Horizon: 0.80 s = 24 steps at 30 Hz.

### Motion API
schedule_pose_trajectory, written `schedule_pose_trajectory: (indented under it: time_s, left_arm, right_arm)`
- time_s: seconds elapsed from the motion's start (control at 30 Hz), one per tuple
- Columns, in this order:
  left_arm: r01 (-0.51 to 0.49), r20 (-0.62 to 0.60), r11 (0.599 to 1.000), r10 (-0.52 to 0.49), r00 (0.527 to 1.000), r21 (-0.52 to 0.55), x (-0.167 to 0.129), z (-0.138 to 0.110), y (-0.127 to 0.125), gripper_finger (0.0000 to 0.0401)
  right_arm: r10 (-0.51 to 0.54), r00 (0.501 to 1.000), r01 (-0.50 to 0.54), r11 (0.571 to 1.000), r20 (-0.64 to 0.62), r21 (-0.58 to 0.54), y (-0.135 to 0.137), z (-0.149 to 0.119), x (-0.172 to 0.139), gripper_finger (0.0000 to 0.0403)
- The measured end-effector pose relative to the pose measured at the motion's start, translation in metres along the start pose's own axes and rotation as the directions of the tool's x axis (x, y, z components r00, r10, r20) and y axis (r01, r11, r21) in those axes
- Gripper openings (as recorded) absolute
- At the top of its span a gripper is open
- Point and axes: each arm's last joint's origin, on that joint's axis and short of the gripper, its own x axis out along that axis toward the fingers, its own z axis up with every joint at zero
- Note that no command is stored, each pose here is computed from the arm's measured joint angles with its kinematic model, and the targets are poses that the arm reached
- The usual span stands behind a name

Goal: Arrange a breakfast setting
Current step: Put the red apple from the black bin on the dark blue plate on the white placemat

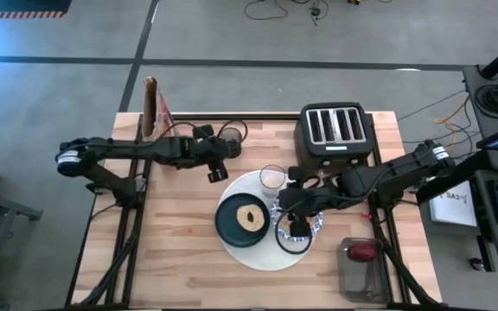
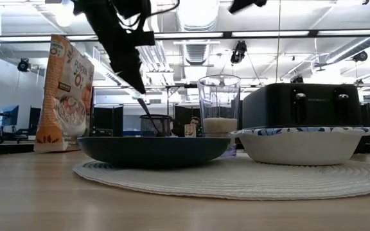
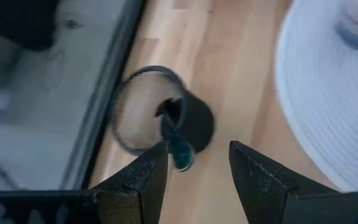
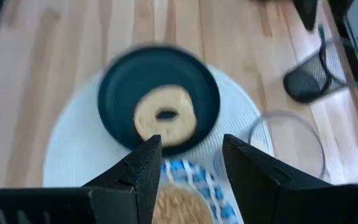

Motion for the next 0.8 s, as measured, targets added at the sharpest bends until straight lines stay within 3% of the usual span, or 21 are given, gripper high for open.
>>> schedule_pose_trajectory:
  time_s: [0.1,0.33,0.53,0.7,0.8]
  left_arm:
    - [0.078,-0.017,0.996,-0.077,0.997,0.044,0.006,-0.002,0.003,0.0155]
    - [0.049,-0.059,0.990,-0.042,0.997,0.129,0.018,-0.003,0.000,0.0155]
    - [0.047,-0.065,0.990,-0.039,0.997,0.130,0.023,-0.003,-0.001,0.0155]
    - [0.044,-0.036,0.992,-0.040,0.999,0.119,0.018,0.001,-0.002,0.0155]
    - [0.039,-0.016,0.993,-0.038,0.999,0.110,0.013,0.005,0.000,0.0155]
  right_arm:
    - [-0.011,0.998,0.010,1.000,-0.058,-0.018,-0.001,-0.006,0.001,0.0162]
    - [-0.029,0.988,0.022,0.999,-0.152,-0.048,-0.003,-0.015,0.000,0.0162]
    - [-0.039,0.980,0.029,0.998,-0.195,-0.055,-0.004,-0.019,-0.001,0.0162]
    - [-0.059,0.955,0.072,0.997,-0.292,0.034,-0.007,-0.030,-0.006,0.0162]
    - [-0.018,0.938,0.090,0.977,-0.347,0.193,-0.007,-0.035,-0.011,0.0162]
